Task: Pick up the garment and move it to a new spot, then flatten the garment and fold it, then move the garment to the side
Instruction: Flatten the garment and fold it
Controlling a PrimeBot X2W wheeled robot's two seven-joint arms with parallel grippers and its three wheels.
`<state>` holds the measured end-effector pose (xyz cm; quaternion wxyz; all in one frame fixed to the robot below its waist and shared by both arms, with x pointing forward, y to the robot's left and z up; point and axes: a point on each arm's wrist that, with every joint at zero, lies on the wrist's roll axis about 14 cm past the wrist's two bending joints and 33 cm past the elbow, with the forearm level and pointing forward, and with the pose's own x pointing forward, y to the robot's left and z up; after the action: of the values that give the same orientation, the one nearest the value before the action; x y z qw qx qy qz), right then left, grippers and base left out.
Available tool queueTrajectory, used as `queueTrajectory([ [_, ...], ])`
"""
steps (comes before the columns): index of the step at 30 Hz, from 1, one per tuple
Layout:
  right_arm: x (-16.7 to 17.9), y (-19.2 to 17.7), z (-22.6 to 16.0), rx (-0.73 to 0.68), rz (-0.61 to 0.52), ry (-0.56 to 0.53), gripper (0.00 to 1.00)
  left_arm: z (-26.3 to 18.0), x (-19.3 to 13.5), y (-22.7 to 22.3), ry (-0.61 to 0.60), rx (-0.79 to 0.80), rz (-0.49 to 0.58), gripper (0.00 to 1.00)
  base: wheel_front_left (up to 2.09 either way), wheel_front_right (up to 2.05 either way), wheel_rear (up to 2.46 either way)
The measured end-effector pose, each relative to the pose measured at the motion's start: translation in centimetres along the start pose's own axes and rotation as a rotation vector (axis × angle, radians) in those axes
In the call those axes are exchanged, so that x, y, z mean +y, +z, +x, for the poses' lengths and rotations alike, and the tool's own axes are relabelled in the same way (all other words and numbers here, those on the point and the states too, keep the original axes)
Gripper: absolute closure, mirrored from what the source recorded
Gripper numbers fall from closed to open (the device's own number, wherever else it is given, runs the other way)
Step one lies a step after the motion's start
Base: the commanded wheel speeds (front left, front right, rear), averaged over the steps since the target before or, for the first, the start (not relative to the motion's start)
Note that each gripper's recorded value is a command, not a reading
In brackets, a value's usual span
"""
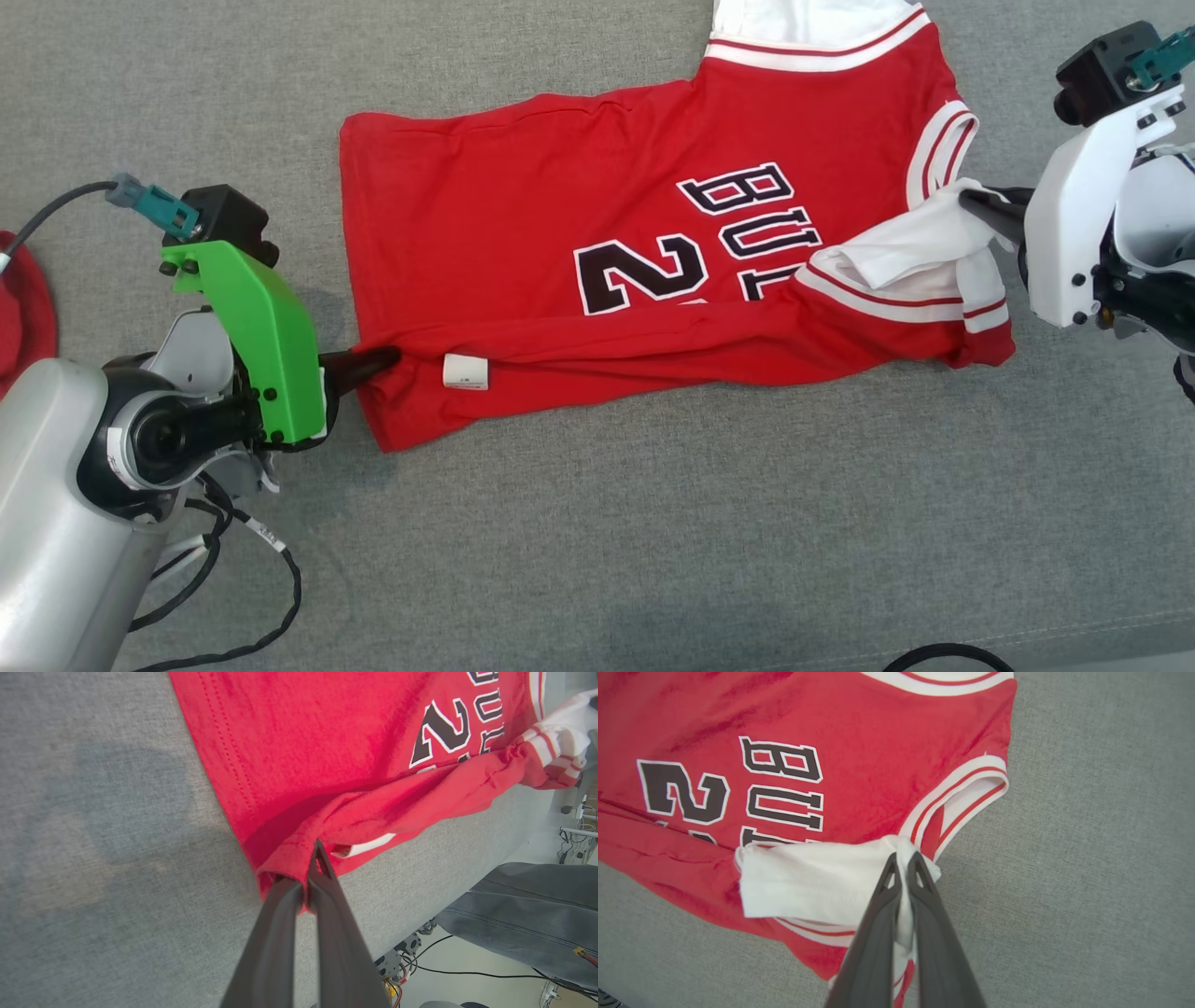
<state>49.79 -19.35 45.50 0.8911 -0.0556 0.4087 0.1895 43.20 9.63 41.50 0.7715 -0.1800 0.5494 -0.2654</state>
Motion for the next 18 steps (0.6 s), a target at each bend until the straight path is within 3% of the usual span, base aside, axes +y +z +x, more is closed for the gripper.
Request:
queueTrajectory([
  [6, -0.2, 0.1, 0.5, -0.016, -0.021, -0.007, 1.0, 0.3, 0.5, 0.7, 0.016, -0.009, -0.005, 1.0, 0.0, 0.0, 0.0],
  [7, -0.6, 0.3, 0.5, -0.029, -0.03, -0.02, 1.0, 0.3, 0.7, 0.8, 0.023, -0.013, -0.002, 0.87, 0.0, 0.0, 0.0],
  [8, -0.9, 0.7, 0.5, -0.052, -0.039, -0.035, 1.0, 0.3, 0.9, 1.1, 0.03, -0.024, -0.003, 0.55, 0.0, 0.0, 0.0],
  [9, -1.2, 1.1, 0.5, -0.074, -0.045, -0.046, 0.91, 0.3, 0.9, 1.4, 0.031, -0.037, -0.007, 0.0, 0.0, 0.0, 0.0],
  [11, -1.3, 1.3, 0.6, -0.095, -0.046, -0.051, 0.0, 0.4, 0.8, 1.6, 0.028, -0.048, -0.015, 0.0, 0.0, 0.0, 0.0],
  [18, -1.1, 1.0, 0.4, -0.113, -0.038, -0.047, 0.0, -0.5, -1.9, 3.3, -0.073, -0.143, -0.01, 0.0, 0.0, 0.0, 0.0],
])
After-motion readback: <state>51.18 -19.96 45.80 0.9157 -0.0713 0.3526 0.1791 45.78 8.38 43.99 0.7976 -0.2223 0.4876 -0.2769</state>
